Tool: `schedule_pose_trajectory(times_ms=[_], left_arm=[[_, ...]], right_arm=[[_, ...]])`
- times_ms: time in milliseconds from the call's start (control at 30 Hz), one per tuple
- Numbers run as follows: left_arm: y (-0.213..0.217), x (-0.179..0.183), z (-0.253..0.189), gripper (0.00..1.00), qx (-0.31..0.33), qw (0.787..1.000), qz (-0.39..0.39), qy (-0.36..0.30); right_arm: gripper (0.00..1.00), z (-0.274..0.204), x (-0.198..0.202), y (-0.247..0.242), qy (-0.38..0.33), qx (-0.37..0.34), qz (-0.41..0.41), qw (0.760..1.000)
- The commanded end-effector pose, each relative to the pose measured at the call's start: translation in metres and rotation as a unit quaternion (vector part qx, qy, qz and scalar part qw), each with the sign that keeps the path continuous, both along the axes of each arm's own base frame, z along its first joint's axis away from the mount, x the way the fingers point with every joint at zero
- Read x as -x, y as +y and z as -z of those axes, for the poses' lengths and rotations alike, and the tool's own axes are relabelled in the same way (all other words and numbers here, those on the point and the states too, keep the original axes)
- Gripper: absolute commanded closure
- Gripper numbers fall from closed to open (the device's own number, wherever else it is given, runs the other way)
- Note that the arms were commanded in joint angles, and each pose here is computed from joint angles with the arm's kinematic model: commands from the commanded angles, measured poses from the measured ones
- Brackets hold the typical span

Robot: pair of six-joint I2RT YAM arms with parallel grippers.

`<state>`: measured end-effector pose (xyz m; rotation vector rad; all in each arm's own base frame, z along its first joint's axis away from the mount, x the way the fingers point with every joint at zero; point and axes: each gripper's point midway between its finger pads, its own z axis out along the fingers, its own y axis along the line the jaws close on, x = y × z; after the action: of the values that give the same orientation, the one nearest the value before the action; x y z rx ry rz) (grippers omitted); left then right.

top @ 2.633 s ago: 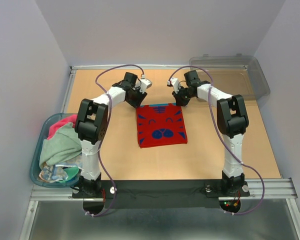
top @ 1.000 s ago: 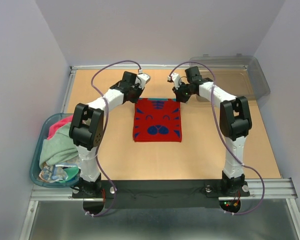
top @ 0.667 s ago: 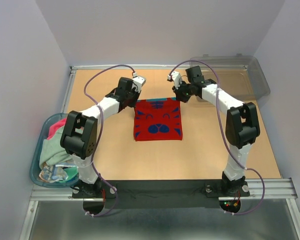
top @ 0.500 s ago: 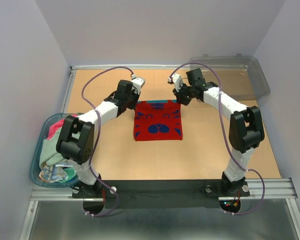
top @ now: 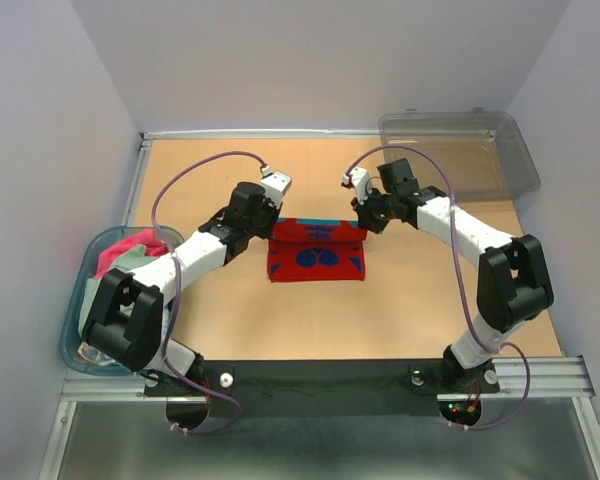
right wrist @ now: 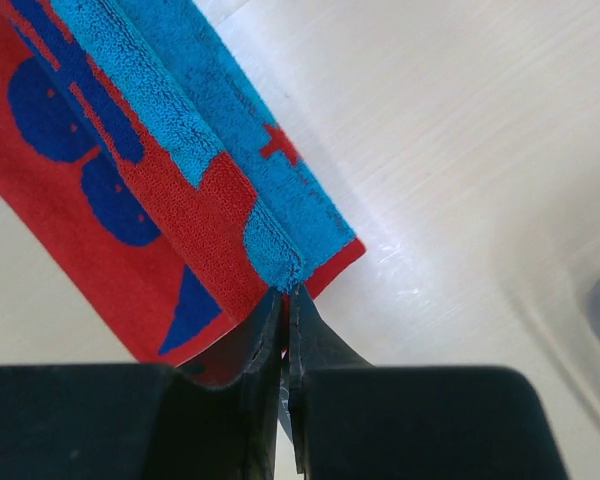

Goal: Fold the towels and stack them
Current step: Fold the towel

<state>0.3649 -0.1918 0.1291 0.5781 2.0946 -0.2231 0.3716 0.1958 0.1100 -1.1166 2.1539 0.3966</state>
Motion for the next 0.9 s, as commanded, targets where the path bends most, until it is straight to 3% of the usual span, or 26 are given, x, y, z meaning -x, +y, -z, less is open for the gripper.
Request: schedule_pose_trajectory(times_ms=[0,400,867], left_arm=[[-0.002,0.014,-0.001,1.00,0.032,0.999,-0.024,0.013],[0.002,0.048,0.052,1.00,0.016,0.991,-0.068,0.116],[0.002,0.061,0.059,1.00,0.014,0.988,-0.073,0.138]], right_arm=[[0.99,-0.013,0.008,0.009,-0.012,-0.025,0.003,1.000],[0.99,0.014,0.035,0.013,0.047,-0.038,0.007,0.998],[0.99,0.016,0.046,0.016,0.063,-0.043,0.019,0.997]])
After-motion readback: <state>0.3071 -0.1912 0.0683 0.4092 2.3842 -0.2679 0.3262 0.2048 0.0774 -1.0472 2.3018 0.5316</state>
